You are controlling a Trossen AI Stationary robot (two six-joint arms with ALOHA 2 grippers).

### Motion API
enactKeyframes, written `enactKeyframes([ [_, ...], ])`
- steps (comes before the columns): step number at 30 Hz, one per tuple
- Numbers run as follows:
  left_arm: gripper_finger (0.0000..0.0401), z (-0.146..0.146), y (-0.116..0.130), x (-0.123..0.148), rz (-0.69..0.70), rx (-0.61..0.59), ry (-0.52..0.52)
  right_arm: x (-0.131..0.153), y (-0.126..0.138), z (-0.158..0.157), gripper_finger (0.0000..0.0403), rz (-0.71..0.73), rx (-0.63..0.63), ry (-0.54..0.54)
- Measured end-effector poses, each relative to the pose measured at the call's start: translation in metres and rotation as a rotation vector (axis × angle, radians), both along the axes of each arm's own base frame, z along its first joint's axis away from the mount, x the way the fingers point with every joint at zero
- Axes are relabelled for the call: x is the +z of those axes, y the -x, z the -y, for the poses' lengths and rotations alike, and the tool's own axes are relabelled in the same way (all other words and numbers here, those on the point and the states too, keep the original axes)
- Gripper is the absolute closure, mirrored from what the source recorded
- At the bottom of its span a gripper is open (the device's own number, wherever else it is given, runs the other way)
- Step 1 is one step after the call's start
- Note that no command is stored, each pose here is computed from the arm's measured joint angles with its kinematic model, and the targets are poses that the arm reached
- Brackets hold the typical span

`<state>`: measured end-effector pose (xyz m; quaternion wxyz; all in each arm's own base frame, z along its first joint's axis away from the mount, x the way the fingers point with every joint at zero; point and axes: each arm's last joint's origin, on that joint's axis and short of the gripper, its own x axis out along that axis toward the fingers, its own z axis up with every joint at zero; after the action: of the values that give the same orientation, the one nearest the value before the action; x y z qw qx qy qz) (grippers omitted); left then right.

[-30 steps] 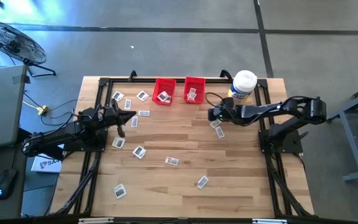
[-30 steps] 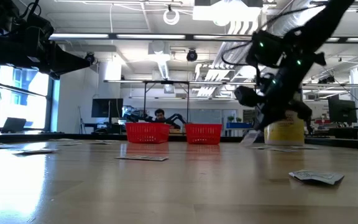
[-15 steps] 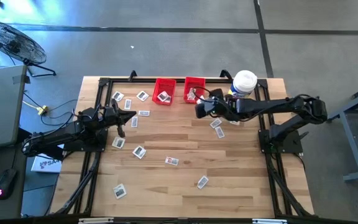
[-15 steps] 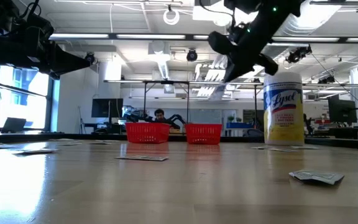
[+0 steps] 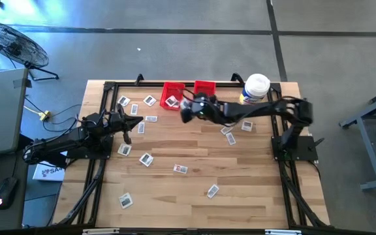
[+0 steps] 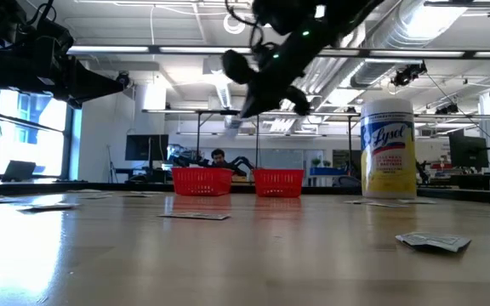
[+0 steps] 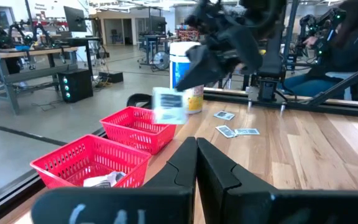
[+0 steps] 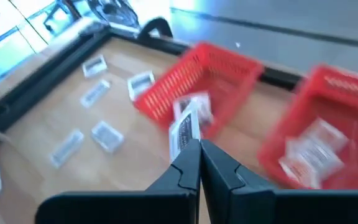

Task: Pick & Place First Aid Supplies
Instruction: Put the towelette pack into the left red bin

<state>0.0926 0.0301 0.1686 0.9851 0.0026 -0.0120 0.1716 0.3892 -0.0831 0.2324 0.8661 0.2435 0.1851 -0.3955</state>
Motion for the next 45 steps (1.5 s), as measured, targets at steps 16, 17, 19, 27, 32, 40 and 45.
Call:
enactKeyframes([
  [16,0.0400,0.000,0.000,0.000,0.000,0.000,0.000,-0.046,-0.095,0.079,0.0402,-0.171,-0.002,-0.002],
  [17,0.0400,0.000,0.000,0.000,0.000,0.000,0.000,-0.050,-0.096,0.081,0.0401,-0.178,0.000,-0.008],
  [19,0.0400,0.000,0.000,0.000,0.000,0.000,0.000,-0.055,-0.096,0.082,0.0396,-0.182,0.016,-0.025],
  [27,0.0400,0.000,0.000,0.000,0.000,0.000,0.000,-0.066,-0.089,0.087,0.0354,-0.231,0.019,-0.054],
  [32,0.0400,0.000,0.000,0.000,0.000,0.000,0.000,-0.056,-0.084,0.085,0.0331,-0.292,0.056,-0.023],
  [40,0.0400,0.000,0.000,0.000,0.000,0.000,0.000,-0.005,-0.067,0.066,0.0333,-0.293,0.243,-0.099],
  [45,0.0400,0.000,0.000,0.000,0.000,0.000,0.000,0.031,-0.043,0.029,0.0348,-0.435,0.306,-0.098],
])
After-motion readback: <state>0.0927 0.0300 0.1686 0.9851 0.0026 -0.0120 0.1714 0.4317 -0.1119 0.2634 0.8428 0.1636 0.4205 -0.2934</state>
